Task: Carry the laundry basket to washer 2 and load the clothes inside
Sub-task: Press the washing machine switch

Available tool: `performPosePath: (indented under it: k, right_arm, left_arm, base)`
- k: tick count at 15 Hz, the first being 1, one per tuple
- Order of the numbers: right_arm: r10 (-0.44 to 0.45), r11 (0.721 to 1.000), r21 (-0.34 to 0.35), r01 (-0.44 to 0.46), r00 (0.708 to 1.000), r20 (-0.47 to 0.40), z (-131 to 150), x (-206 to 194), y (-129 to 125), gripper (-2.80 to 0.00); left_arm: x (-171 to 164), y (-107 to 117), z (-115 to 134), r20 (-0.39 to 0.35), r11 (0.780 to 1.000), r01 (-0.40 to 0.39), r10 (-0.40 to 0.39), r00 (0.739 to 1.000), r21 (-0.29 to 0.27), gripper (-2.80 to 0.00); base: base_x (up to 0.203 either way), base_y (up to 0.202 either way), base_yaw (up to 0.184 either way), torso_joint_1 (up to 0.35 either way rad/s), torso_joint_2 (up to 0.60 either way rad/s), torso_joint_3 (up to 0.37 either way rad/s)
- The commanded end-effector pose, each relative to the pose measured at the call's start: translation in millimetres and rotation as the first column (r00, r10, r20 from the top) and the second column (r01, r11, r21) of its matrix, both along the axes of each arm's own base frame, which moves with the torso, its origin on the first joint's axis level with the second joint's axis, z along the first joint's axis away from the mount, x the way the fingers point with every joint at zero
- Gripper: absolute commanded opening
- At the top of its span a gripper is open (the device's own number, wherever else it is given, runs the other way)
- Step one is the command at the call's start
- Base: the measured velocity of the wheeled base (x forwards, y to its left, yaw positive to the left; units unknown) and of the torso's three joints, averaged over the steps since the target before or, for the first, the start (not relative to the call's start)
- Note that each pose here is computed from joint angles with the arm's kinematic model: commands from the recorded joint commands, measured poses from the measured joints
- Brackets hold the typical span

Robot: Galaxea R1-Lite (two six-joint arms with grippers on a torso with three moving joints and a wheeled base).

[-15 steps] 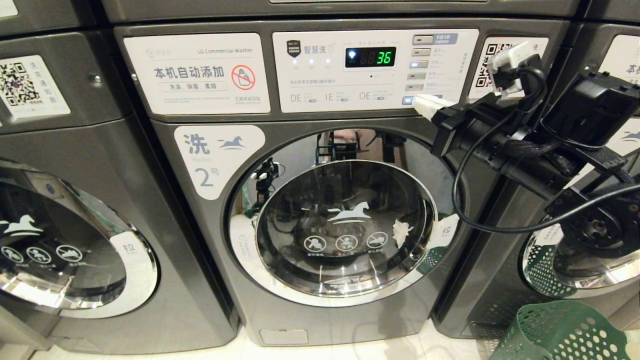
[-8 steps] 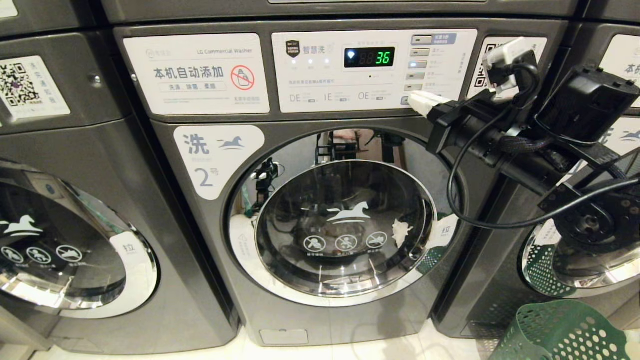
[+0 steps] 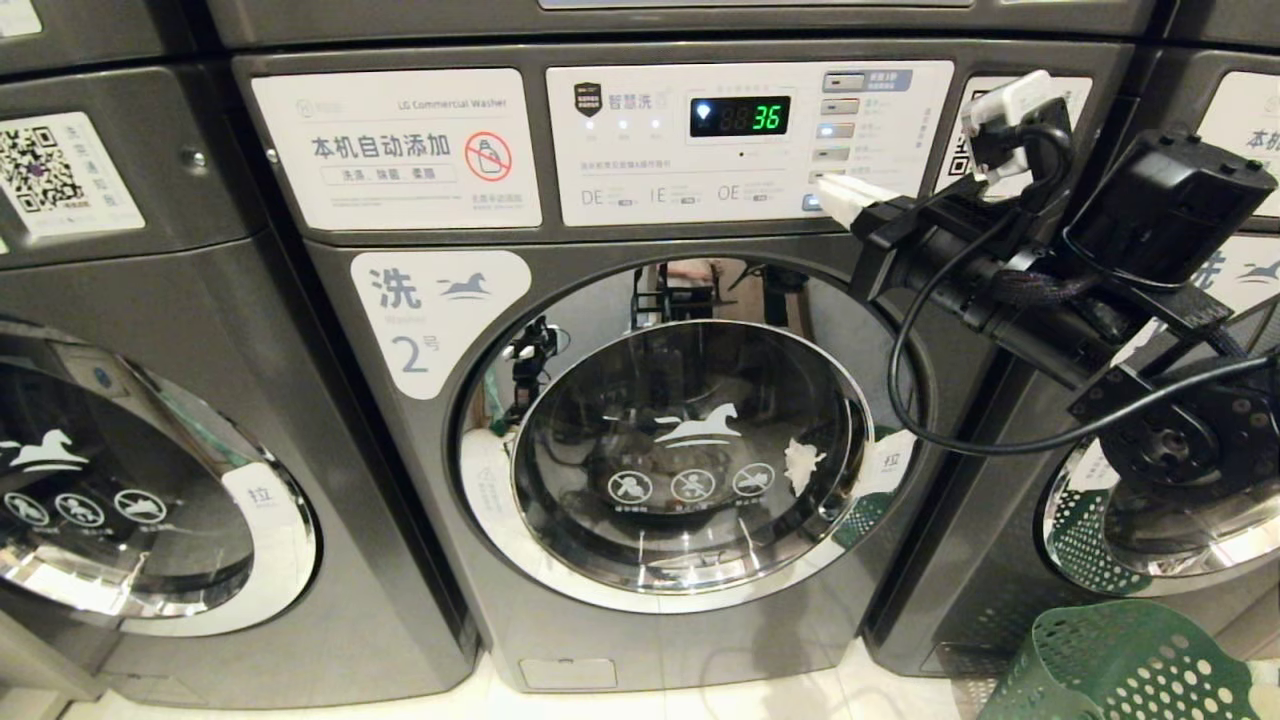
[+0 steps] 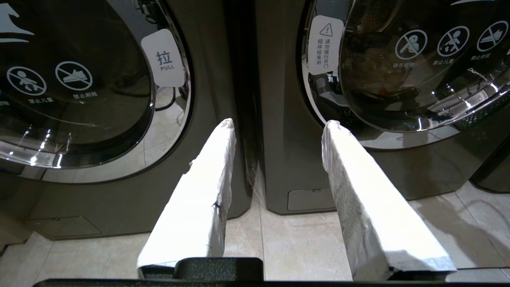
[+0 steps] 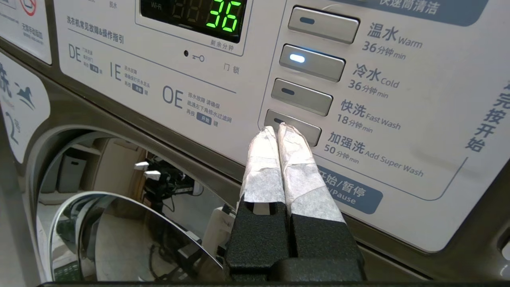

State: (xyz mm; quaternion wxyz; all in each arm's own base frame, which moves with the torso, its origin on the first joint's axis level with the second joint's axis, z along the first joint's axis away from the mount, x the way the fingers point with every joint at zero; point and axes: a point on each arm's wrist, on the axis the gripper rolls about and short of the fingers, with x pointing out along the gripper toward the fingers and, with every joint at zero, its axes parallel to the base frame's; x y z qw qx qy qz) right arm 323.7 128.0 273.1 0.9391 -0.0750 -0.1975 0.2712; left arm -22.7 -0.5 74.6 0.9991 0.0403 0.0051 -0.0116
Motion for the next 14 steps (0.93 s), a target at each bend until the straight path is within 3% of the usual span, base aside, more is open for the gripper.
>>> performPosePath:
  k: [1,14]
  right_arm:
    - [-0.009,1.000,0.000,0.009,1.000,0.001,0.1,-1.1,-1.6,-2.80]
    - [-0.007,1.000,0.001,0.007,1.000,0.006,3.3,-10.7,-4.1,-2.80]
  left_arm:
    - [0.1,0.0,-0.4,-0.001,1.000,0.000,0.000,1.000,0.000,-2.80]
    - [0.1,0.0,-0.4,-0.001,1.000,0.000,0.000,1.000,0.000,-2.80]
  base:
    - [0.000,0.000,0.000,0.000,0.00,0.000]
    - [0.000,0.000,0.000,0.000,0.00,0.000]
